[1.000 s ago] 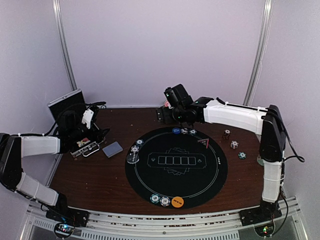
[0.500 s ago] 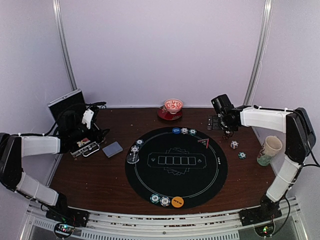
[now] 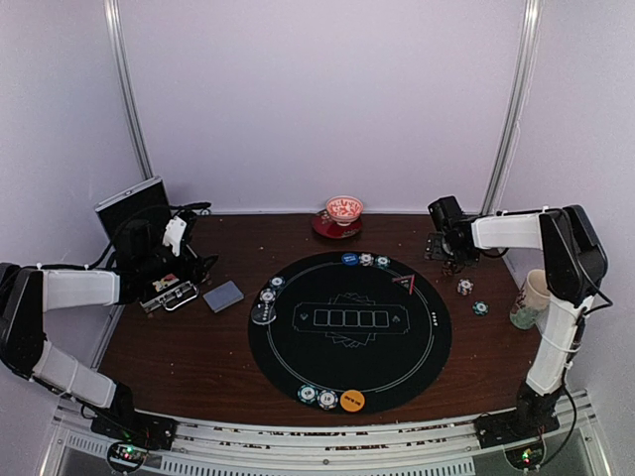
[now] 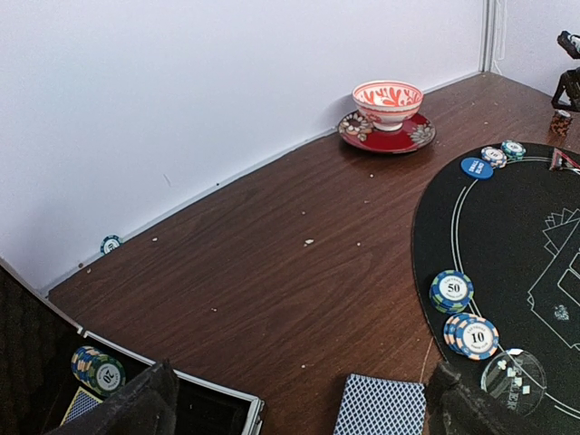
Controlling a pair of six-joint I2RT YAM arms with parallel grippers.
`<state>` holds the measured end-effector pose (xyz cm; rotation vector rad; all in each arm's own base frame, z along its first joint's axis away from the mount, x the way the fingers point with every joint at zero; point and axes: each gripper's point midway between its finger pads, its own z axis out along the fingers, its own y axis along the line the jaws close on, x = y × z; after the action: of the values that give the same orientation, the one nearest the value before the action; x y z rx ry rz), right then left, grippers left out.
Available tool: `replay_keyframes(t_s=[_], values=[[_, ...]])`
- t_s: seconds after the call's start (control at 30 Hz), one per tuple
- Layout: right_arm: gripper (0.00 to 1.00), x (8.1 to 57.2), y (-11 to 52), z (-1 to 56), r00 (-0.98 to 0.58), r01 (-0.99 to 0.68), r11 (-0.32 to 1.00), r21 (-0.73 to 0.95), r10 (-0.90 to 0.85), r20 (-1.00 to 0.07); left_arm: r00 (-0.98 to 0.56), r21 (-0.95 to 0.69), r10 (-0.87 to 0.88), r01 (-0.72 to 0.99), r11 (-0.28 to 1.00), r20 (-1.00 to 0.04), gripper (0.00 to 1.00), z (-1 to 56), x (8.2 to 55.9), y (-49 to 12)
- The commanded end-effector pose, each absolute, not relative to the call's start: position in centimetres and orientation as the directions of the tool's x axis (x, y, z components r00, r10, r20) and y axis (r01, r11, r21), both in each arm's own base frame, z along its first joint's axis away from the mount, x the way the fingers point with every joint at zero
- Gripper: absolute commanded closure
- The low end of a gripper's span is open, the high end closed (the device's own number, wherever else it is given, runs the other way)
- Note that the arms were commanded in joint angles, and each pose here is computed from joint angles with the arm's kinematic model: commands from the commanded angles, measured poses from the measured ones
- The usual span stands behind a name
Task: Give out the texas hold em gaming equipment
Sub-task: Pick up the pile of poker chips from the pile of poker chips.
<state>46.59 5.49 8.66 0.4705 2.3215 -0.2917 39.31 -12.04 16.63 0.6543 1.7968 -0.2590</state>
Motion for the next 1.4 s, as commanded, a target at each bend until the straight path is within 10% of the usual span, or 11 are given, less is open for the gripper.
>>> replay_keyframes(t_s=[0.0, 1.37], values=[[0.05, 47.5, 4.3, 8.8, -0.617, 0.462, 0.886, -0.033, 0.294, -0.730, -0.139, 0.179, 0.299, 0.545, 0.819, -0.944, 0.02, 18.4, 40.2, -12.2], [0.34, 46.9, 3.6, 4.8, -0.667, 0.454, 0.891, 0.025, 0.358, -0.654, -0.129, 0.181, 0.295, 0.544, 0.819, -0.947, 0.02, 18.8, 40.0, -12.1]])
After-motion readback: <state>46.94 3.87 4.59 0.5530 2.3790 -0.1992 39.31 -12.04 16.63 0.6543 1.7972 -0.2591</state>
